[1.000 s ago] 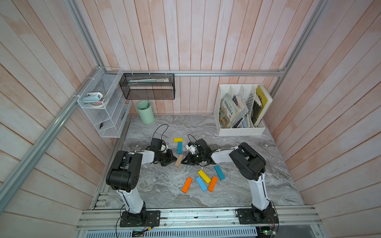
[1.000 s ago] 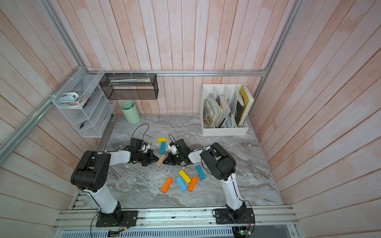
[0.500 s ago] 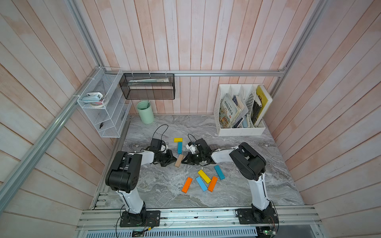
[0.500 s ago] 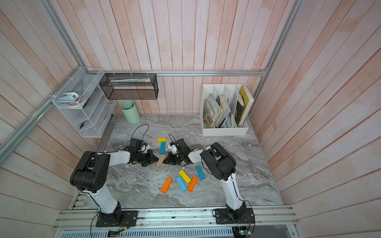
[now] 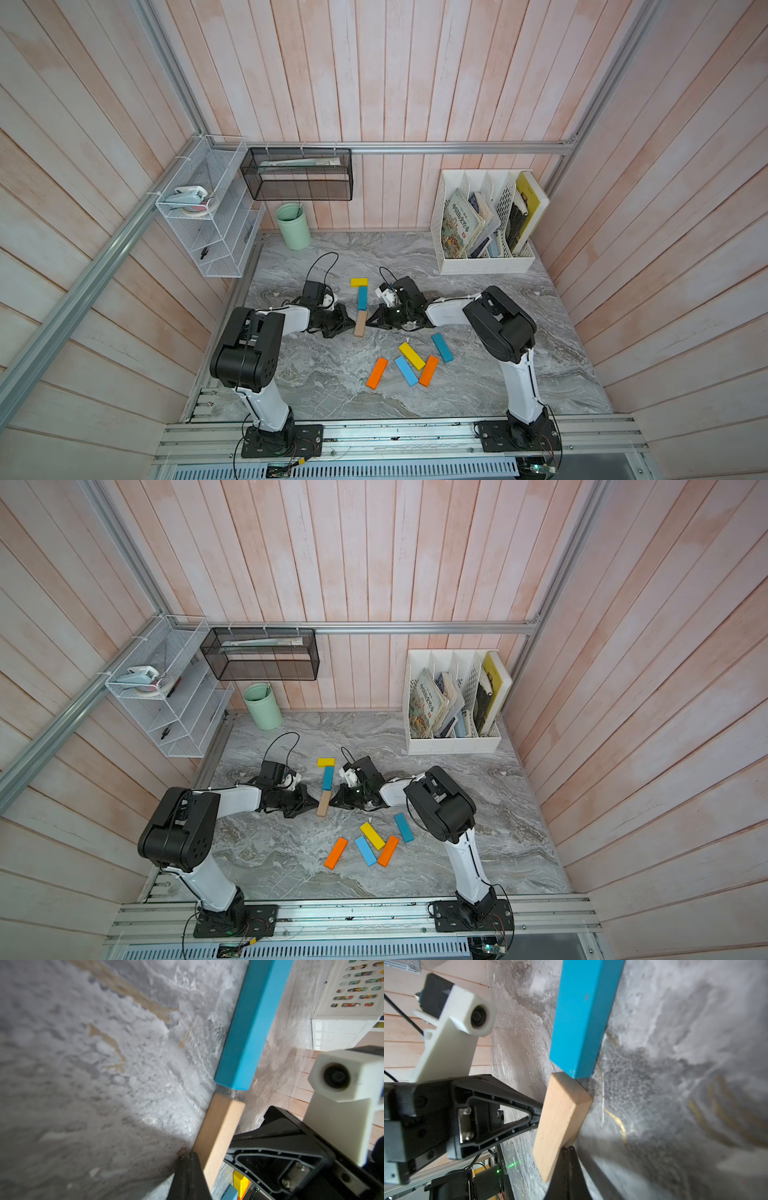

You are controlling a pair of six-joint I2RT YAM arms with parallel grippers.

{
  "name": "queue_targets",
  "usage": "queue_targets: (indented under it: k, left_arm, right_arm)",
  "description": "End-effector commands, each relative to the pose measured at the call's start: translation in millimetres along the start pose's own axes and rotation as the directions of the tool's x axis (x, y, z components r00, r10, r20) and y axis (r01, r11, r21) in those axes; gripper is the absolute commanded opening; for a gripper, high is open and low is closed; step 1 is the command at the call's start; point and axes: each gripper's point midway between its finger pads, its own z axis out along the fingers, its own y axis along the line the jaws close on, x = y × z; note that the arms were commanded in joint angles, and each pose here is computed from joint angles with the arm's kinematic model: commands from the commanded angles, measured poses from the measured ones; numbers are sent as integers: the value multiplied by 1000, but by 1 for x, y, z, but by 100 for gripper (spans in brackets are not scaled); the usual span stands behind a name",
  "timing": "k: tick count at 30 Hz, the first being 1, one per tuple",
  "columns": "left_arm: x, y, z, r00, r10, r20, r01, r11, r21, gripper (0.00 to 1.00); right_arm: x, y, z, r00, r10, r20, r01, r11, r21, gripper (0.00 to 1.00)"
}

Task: Assemble a giraffe with building blocks
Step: Assemble the building block at the center of the board.

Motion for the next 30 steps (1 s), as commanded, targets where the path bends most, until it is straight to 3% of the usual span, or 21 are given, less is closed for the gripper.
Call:
queue_targets:
  k: [1,30]
  left_arm:
    - [0,5,3,1000,-8,-5,8,1000,-6,0]
    - [-14,-3,3,1000,2,9,-2,1000,-8,0]
  right_arm:
    - [-3,-7,5,1000,3,-10,-3,1000,16,0]
    - [9,-6,6,1000,1,-29,-1,1000,11,0]
